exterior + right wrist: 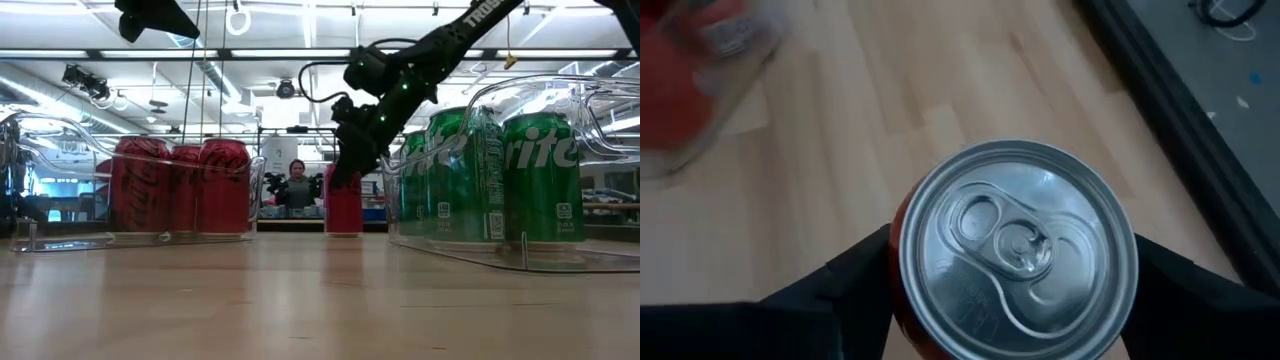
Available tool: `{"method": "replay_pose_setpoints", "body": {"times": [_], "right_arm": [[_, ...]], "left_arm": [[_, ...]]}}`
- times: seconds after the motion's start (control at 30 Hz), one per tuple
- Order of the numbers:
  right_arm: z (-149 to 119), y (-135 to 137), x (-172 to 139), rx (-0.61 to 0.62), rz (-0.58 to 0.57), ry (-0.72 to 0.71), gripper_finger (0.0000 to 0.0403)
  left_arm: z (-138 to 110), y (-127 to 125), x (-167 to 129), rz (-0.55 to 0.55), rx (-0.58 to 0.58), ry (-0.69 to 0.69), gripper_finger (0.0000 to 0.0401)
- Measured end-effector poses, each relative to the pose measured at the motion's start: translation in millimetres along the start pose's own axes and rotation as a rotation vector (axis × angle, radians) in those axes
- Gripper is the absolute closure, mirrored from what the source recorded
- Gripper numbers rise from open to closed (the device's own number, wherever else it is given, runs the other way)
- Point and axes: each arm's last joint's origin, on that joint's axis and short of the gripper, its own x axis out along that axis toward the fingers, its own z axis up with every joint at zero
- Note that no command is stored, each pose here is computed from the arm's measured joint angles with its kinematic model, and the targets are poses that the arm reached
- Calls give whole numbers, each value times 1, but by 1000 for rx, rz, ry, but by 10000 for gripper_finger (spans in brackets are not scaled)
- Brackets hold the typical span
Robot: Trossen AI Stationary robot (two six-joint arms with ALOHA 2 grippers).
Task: Sort soda cans
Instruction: Put the red soda can into the bottom left transparent bin
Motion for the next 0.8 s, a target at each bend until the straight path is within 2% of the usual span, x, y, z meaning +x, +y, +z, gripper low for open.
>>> {"method": "replay_pose_setpoints", "body": {"times": [0.17,0.4,0.6,0.7,0.8], "right_arm": [[1,32,-16,-66,92,23,117],[10,109,-64,-220,242,-68,117],[34,165,-100,-280,310,-301,117],[51,181,-103,-284,338,-390,117],[64,192,-91,-299,340,-384,117]], "left_arm": [[0,0,0,-7,1,5,401],[0,-1,0,-16,2,9,401],[-1,-4,6,-11,14,27,401],[-2,-6,10,-7,25,42,401],[-2,-8,15,-3,35,53,401]]}}
